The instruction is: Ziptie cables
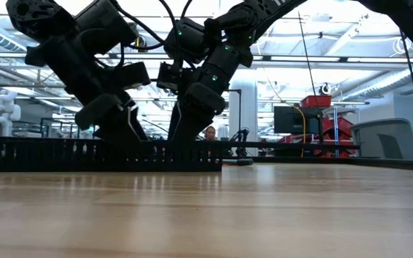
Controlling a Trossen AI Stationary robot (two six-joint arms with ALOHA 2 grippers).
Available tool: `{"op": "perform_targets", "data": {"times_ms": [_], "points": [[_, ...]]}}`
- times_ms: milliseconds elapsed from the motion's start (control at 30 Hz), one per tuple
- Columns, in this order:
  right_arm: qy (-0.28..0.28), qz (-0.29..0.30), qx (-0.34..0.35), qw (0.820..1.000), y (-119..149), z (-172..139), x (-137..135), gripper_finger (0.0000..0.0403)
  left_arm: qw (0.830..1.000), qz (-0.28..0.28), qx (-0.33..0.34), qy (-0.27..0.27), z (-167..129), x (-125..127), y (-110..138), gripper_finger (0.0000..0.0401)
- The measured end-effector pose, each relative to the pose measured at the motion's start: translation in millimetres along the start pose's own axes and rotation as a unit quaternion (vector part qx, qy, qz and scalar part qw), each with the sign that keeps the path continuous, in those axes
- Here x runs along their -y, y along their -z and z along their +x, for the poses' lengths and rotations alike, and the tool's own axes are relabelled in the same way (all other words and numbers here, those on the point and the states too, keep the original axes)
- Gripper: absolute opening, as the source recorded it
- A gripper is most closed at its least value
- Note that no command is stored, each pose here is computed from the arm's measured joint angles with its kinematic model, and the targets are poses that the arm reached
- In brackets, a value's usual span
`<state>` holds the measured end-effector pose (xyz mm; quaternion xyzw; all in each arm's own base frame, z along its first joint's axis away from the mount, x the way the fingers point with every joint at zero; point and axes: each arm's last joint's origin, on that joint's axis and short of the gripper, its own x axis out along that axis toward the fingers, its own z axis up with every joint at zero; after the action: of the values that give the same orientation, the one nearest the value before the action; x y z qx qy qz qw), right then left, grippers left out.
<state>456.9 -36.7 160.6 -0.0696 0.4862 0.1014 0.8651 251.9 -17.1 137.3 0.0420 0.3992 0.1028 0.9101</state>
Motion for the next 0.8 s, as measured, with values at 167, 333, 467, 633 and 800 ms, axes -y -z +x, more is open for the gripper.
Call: {"op": "perform_targets", "data": {"times_ms": [167,333,467,633,800], "points": [[0.007,0.001,0.000,1.000,0,0,1,0.0249,0.998,0.021,-0.041,-0.034,-2,-3,7,0.0351],[0.006,0.001,-0.001,1.000,0,0,1,0.0249,0.999,0.018,-0.039,-0.023,-12,-6,6,0.0354],[0.002,0.001,-0.001,1.000,0,-1,1,0.0249,1.000,-0.004,-0.007,-0.016,-25,-9,-2,0.0354],[-0.002,0.000,-0.001,1.000,0,-1,0,0.0249,1.000,-0.004,0.004,0.003,-36,-8,-4,0.0354],[-0.002,0.000,-0.001,1.000,0,-1,0,0.0249,0.999,-0.013,-0.004,0.036,-37,-4,-3,0.0354]]}}
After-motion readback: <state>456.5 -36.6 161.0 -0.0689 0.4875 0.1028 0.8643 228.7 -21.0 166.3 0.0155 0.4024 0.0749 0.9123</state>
